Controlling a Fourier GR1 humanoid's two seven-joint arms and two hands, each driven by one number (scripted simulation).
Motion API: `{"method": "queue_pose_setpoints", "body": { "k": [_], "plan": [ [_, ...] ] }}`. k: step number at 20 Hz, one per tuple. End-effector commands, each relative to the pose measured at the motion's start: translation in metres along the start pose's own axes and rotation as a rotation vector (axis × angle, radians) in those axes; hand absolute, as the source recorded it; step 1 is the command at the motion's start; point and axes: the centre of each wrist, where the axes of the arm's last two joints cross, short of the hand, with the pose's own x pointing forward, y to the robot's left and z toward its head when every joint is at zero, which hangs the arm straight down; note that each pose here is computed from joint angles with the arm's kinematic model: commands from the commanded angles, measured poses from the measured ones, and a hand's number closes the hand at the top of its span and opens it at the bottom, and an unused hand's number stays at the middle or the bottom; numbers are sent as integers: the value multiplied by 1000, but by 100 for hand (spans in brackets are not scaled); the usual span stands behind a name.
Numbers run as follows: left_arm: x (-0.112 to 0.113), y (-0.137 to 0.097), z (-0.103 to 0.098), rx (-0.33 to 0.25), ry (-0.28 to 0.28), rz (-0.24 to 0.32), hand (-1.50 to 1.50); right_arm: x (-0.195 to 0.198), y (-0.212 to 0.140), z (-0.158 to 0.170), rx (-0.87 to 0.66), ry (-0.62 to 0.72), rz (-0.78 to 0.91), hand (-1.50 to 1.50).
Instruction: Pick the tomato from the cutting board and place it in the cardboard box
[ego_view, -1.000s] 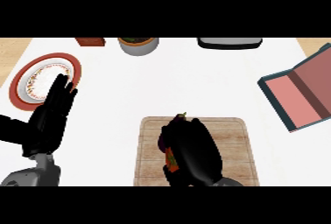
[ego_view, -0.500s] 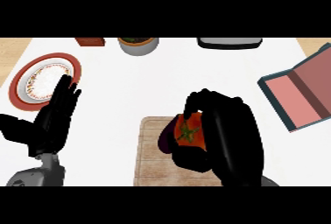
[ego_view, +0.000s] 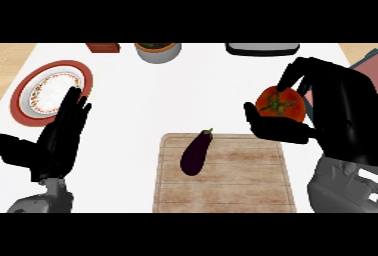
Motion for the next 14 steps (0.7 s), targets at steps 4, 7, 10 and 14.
{"method": "queue_pose_setpoints", "body": {
  "k": [4,7,10,14],
  "plan": [
    [-8,0,-2,-16,11,7,0,-63,8,-52,-71,86,43,150],
    [-5,-3,2,7,5,-1,0,-85,-11,-58,-99,108,162,150],
    [10,5,-24,-14,-4,12,0,-109,-16,-88,-98,128,155,150],
    [10,-3,-6,-23,-5,-1,0,-137,0,-107,-76,141,235,150]
  ]
}}
